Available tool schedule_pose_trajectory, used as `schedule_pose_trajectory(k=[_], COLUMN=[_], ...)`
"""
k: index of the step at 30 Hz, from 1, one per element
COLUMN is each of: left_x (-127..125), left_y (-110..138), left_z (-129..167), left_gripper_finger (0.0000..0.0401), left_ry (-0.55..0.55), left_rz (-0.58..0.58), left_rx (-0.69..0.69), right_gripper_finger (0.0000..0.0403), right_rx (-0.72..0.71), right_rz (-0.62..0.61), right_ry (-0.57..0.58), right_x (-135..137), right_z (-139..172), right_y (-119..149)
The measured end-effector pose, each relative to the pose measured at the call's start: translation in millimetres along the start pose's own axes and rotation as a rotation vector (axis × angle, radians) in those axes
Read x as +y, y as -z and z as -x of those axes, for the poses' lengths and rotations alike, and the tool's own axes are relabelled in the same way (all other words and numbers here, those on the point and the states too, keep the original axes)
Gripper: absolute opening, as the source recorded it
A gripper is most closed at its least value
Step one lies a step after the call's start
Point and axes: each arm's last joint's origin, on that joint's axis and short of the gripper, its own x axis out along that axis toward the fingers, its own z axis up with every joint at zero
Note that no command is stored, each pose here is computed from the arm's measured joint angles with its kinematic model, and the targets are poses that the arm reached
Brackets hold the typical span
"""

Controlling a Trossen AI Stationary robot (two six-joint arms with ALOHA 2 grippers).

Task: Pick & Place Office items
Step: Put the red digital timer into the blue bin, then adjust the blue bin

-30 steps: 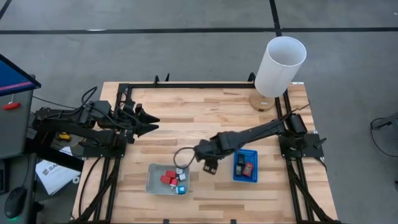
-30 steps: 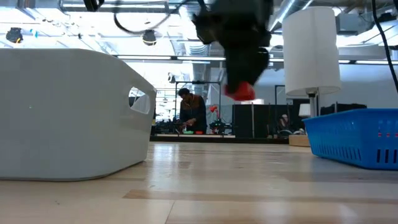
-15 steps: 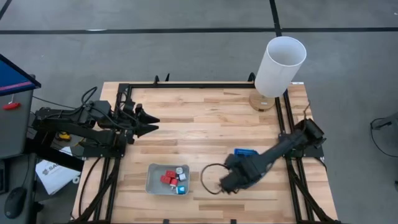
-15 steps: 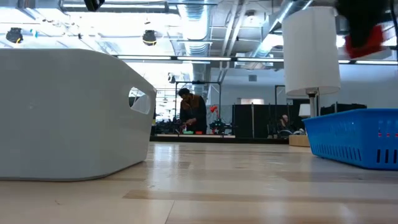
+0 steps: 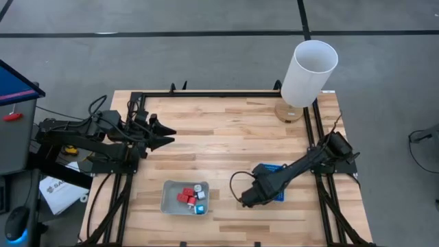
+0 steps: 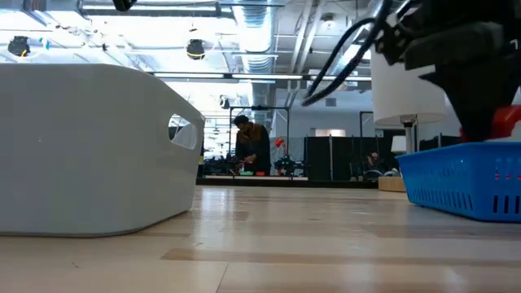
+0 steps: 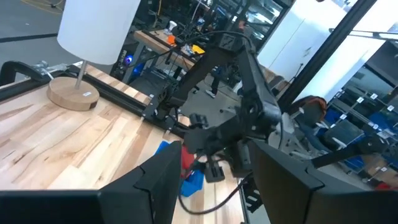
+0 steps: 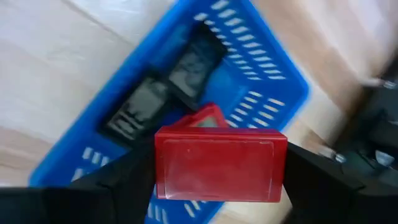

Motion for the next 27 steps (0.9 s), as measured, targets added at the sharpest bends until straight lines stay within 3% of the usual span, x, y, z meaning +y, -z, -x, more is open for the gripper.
schedule_pose_trajectory(k=[5, 12, 20, 27], left_x=[0, 0, 0, 0], left_y=[0, 0, 0, 0], left_z=[0, 0, 0, 0], left_gripper_finger=[0.0186, 0.0186, 0.0186, 0.0186], left_ry=[0.003, 0.005, 0.005, 0.004], left_rz=[0.004, 0.013, 0.013, 0.013], left_rx=[-0.002, 0.000, 0.000, 0.000], right_gripper_finger=[0.0297, 0.0300, 0.0351, 0.0376], right_rx=[0.033, 0.036, 0.020, 0.011], right_rz=[0.032, 0.011, 0.016, 0.048], right_ry=[-0.102, -0.127, -0.022, -0.021], right_x=[10, 4, -12, -12], right_z=[-2, 9, 12, 12], right_y=[-1, -1, -3, -5])
